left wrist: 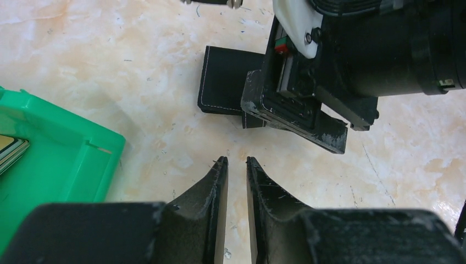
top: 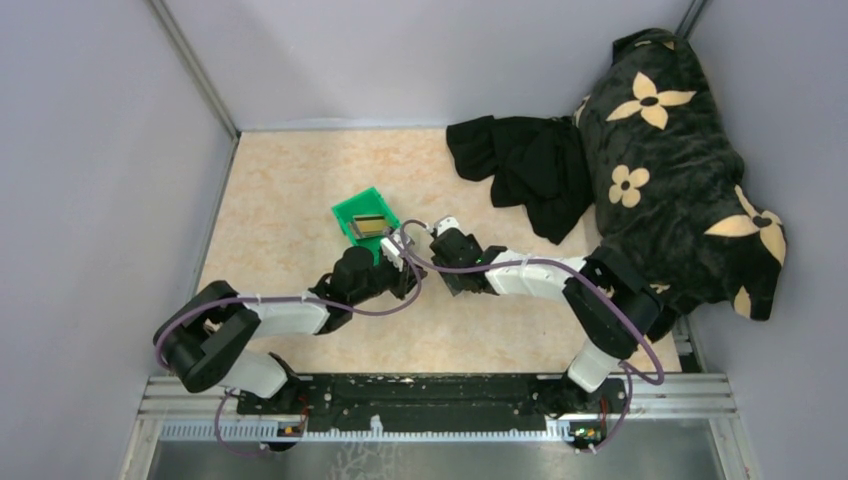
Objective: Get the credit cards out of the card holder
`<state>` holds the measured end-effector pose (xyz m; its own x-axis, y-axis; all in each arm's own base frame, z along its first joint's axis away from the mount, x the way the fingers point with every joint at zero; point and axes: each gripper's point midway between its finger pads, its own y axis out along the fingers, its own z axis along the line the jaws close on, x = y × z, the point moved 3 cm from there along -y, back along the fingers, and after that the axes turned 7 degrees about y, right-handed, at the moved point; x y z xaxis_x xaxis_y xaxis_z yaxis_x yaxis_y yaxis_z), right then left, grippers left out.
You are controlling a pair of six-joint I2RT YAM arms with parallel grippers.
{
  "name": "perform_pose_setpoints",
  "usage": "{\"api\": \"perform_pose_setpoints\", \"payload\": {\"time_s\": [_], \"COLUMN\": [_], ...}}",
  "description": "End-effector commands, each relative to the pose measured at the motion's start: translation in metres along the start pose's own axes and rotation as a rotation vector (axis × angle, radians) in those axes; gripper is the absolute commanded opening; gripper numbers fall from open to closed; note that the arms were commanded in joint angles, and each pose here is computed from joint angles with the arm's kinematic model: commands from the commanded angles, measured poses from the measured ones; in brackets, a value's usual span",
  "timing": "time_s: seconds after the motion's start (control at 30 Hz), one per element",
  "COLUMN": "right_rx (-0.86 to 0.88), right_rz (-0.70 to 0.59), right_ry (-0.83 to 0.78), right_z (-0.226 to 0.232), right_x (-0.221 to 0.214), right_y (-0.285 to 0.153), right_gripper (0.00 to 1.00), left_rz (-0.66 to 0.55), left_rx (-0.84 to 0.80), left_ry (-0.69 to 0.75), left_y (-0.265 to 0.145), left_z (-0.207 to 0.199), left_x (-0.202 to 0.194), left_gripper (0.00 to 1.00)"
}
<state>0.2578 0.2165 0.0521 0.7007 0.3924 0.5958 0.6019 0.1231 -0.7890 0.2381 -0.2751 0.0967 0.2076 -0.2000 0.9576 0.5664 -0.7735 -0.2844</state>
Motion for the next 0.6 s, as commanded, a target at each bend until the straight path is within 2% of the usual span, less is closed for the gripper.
{"api": "perform_pose_setpoints", "payload": {"time_s": [0.0, 0.23, 0.3, 0.43, 0.47, 0.57], "right_rx": [-0.053, 0.054, 0.083, 0.093, 0.101, 0.14], "right_rz": [-0.029, 0.007, -0.004, -0.004, -0.023, -0.036], "right_ry": [0.007, 0.085, 0.105, 0.134, 0.154, 0.224], "right_z": [0.003, 0.026, 0.03, 0.027, 0.024, 0.015], "right_x": [0.014, 0.016, 0.019, 0.024, 0.03, 0.039], "right_y": [-0.007, -0.004, -0.006, -0.006, -0.012, -0.016], "right_gripper": [0.55, 0.46, 0.36, 0.03, 0.0, 0.0], "left_rz": [-0.065, -0.069, -0.07, -0.069, -0.068, -0.072], "left_rx": [0.012, 0.009, 0.003, -0.009, -0.011, -0.018], "left_ry": [0.013, 0.015, 0.017, 0.016, 0.018, 0.016], "left_y": [-0.004, -0.006, -0.005, -0.005, -0.005, -0.004], "left_z": [0.0, 0.0, -0.001, -0.003, -0.003, -0.004], "left_x": [0.015, 0.015, 0.016, 0.015, 0.015, 0.017], "left_gripper": [0.25, 0.25, 0.25, 0.25, 0.26, 0.26]}}
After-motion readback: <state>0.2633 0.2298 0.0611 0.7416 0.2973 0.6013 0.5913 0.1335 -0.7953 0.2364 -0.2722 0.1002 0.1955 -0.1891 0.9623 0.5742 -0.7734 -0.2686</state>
